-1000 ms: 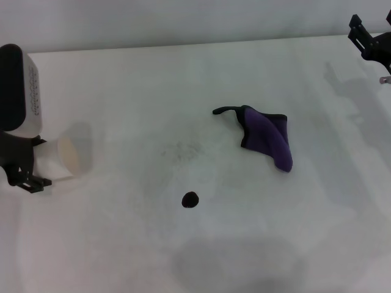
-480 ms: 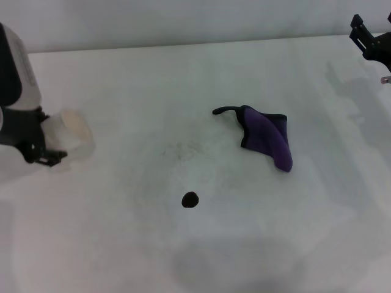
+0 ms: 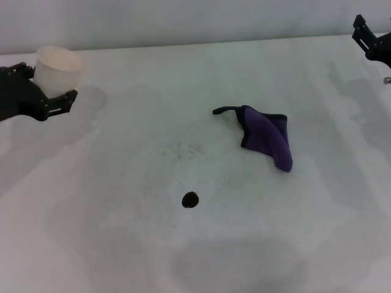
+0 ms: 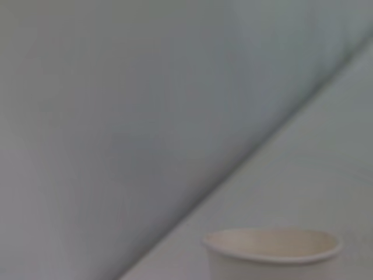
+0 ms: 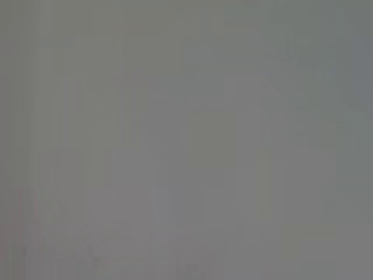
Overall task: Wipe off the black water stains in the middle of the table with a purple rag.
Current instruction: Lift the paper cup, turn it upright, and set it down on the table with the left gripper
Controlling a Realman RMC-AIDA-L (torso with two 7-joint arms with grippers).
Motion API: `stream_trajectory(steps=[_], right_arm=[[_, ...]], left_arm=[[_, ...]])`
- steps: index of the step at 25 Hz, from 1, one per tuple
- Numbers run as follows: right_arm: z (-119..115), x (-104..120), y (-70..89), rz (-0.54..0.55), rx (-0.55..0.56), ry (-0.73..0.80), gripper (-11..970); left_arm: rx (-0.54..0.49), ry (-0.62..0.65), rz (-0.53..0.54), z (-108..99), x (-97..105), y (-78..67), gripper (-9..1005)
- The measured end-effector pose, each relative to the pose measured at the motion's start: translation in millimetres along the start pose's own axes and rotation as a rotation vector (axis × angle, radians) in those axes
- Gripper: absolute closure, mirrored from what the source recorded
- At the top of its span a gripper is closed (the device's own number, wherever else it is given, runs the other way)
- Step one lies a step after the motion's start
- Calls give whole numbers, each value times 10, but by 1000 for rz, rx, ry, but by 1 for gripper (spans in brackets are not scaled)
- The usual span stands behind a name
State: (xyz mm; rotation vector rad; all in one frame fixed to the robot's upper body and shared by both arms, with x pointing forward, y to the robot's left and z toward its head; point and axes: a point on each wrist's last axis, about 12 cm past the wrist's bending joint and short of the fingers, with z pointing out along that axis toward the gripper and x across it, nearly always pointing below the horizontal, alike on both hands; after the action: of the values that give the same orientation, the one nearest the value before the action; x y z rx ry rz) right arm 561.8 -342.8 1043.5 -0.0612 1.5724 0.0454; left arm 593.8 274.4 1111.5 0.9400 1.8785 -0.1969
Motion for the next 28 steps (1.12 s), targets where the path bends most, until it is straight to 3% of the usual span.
stream_trajectory(steps=[8,15,23,28], right_arm=[[-4,-17,-40,-5,11,-7,150],[8,-31,-44,-7,10,-11,150],[48,-55,-7,-10,-4,-18,150],[50,-54,-1,-10,-7,-18,150]], left_arm=[[-66,-243,-317,16,428,-174,224],[-192,-399,-421,44,686,-330,222],[-295,-370,-581,141,894,-457,220],[-304,-340,-588,159,948,-508,218]])
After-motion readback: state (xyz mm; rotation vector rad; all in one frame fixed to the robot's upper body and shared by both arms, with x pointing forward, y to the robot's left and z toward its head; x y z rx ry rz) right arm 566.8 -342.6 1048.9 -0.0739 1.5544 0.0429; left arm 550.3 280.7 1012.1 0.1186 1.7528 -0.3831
